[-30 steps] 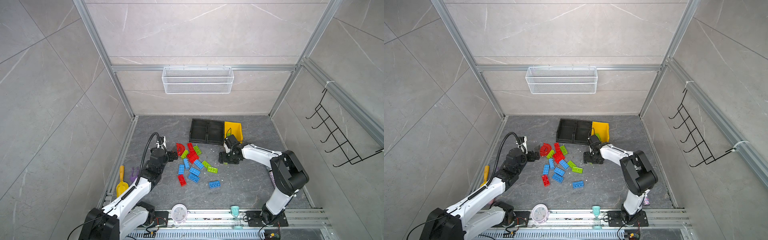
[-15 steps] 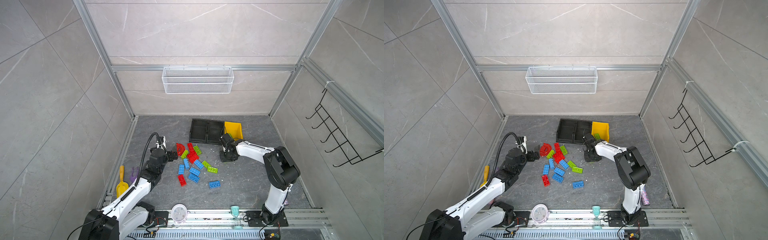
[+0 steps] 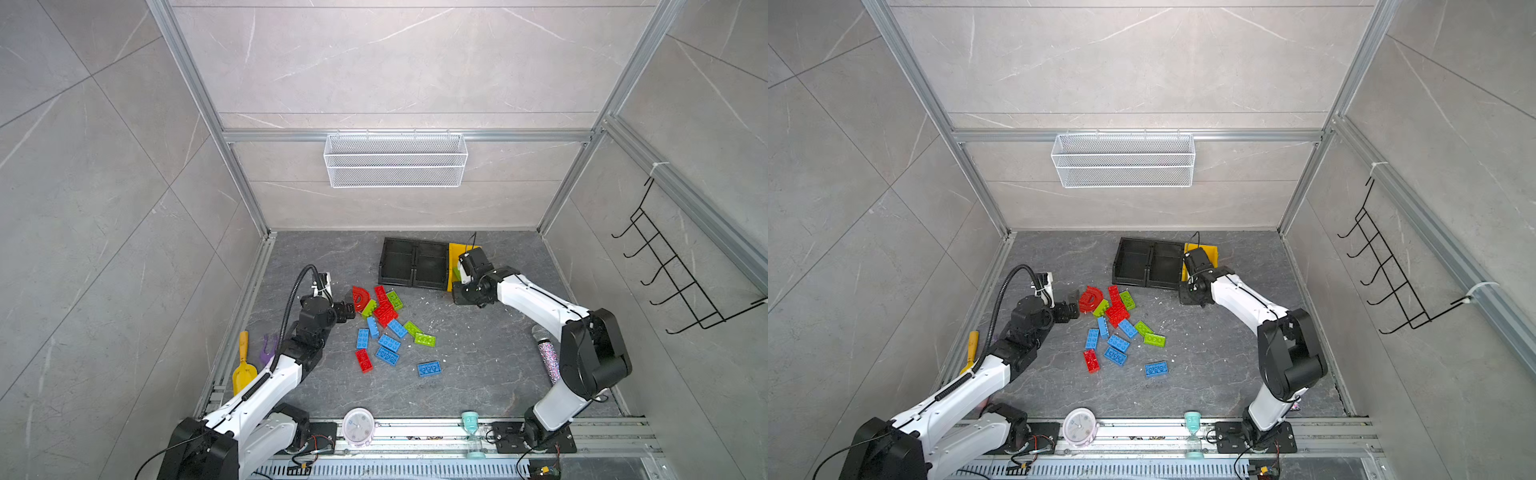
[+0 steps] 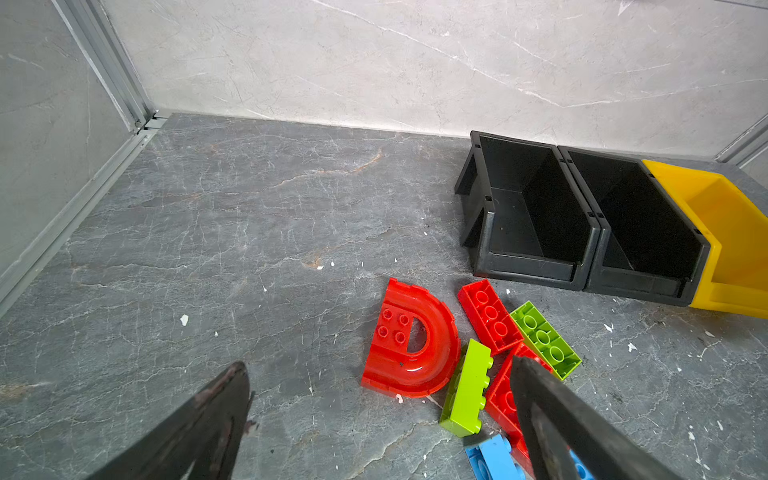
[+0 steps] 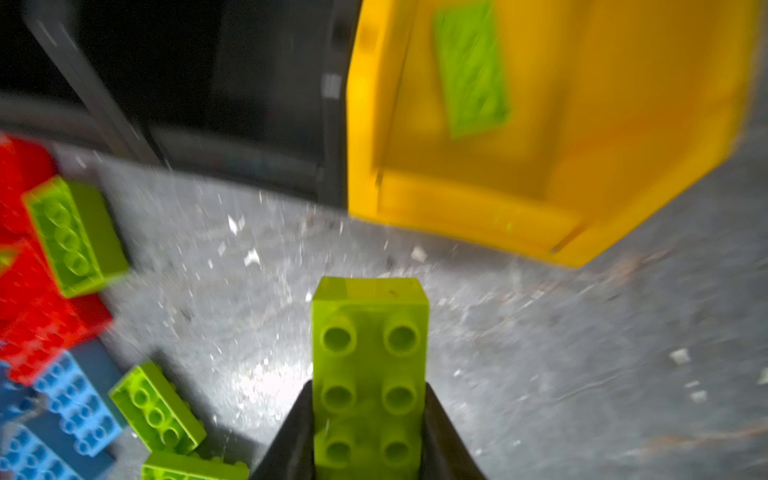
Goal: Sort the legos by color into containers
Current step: 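Carry the lime-green brick over the yellow bin and release it, then move the right gripper back toward the brick pile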
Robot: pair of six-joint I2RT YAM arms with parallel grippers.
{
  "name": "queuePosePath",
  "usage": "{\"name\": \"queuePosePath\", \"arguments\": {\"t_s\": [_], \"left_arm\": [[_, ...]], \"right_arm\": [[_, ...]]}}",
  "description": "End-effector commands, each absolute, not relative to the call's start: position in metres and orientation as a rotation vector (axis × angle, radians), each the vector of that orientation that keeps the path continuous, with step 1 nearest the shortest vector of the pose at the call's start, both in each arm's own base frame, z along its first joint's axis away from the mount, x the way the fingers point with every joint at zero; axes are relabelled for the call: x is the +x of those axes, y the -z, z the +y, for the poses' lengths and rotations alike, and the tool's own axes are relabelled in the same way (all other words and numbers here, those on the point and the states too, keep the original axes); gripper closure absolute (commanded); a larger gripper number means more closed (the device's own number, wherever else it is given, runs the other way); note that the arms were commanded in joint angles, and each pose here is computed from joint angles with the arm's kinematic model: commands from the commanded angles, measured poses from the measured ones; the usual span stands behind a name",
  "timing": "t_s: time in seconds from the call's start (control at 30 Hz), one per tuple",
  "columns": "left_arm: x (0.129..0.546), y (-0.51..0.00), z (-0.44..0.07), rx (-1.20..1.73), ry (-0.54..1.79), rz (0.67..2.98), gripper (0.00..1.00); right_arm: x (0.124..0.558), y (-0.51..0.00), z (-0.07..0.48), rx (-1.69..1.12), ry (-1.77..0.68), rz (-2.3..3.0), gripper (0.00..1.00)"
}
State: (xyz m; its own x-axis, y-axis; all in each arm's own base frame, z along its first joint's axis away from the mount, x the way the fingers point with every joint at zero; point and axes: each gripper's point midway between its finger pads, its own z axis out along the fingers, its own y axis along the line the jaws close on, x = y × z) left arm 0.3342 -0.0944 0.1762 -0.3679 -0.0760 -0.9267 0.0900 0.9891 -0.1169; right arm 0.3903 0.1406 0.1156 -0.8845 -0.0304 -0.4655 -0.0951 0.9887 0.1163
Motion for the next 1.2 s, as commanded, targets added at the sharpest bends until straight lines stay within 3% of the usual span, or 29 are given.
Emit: {"name": "queuePosePath", "arguments": {"t_s": [0.0,0.3,0.63,0.83,1.0,1.17], "left_arm": [[0.336,-0.19,-0.094,0.01,0.179,1.884,0.0],[0.335,-0.19,-0.095,0.017,0.182,1.883,0.0],[0.336,-0.19,-0.094,0.018,0.179,1.885,0.0],[0.336,-0.189,-0.096,0.022,0.183,1.888,0.0],[0.336,-0.189,-0.096,0.022,0.184,1.886,0.0],[0.335,-0.191,-0.096,0.022,0.192,1.88,0.0]], "right_arm": [[0.406,-0.139,0.133,-0.123,-0.204,2.608,0.81],[0.469,-0.135,0.114,-0.08,-0.19,2.584,0.8],[0.504,-0.109,0.105,-0.039,-0.156,2.599,0.78],[0.505,-0.118,0.102,-0.041,-0.135,2.585,0.51],[0.487,-0.149,0.092,-0.075,-0.074,2.556,0.41],[0.437,-0.188,0.118,-0.229,-0.21,2.467,0.38]]}}
